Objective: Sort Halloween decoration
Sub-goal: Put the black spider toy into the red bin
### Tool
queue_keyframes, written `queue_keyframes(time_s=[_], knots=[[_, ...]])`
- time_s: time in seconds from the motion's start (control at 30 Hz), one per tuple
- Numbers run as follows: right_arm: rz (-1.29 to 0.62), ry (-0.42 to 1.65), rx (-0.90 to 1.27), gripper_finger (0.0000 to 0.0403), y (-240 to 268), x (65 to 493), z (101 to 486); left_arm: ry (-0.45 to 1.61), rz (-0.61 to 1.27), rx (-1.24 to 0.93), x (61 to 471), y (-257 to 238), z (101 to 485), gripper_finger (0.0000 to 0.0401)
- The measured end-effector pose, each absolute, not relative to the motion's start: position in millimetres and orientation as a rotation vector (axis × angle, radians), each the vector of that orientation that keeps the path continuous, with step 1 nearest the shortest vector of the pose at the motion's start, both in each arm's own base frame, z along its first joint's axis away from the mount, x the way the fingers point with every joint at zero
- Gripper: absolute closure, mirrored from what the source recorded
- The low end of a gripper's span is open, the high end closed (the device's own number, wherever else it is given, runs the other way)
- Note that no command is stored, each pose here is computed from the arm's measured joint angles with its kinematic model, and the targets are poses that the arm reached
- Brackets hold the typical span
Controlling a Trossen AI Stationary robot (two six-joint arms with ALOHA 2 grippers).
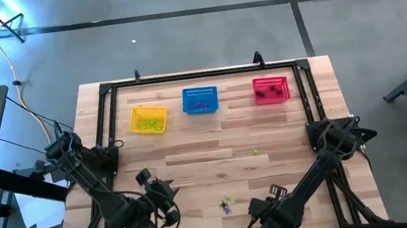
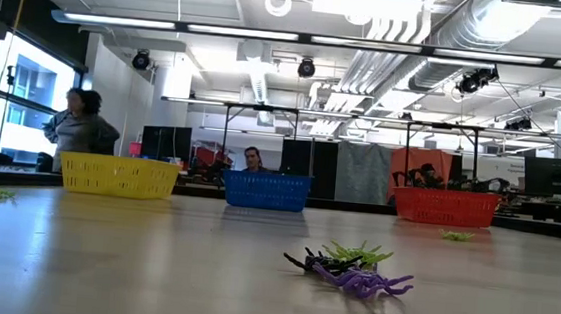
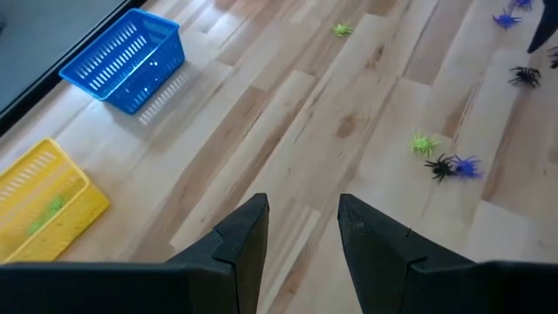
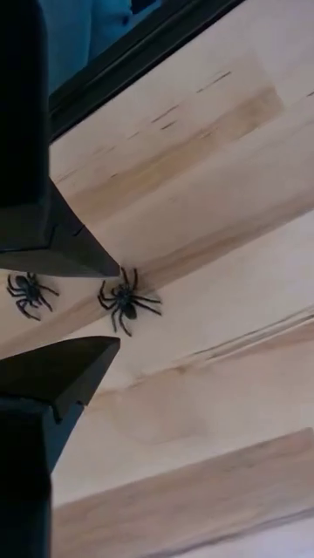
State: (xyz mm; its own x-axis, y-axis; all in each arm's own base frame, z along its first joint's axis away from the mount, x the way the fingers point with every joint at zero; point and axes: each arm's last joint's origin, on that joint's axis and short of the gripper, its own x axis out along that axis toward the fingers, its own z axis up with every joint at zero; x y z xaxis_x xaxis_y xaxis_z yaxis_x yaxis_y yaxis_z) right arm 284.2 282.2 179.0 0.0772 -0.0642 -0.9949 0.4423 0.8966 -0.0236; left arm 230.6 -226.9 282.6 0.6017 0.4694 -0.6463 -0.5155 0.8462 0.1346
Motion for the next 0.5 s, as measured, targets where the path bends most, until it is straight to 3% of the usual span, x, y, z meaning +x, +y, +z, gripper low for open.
queue_keyframes(time_s=[0.5], knots=[[-0.319,1.506,0.318,0.0289,268,274,132,0.726,0.577,-0.077,231,-226,283,0.0270]])
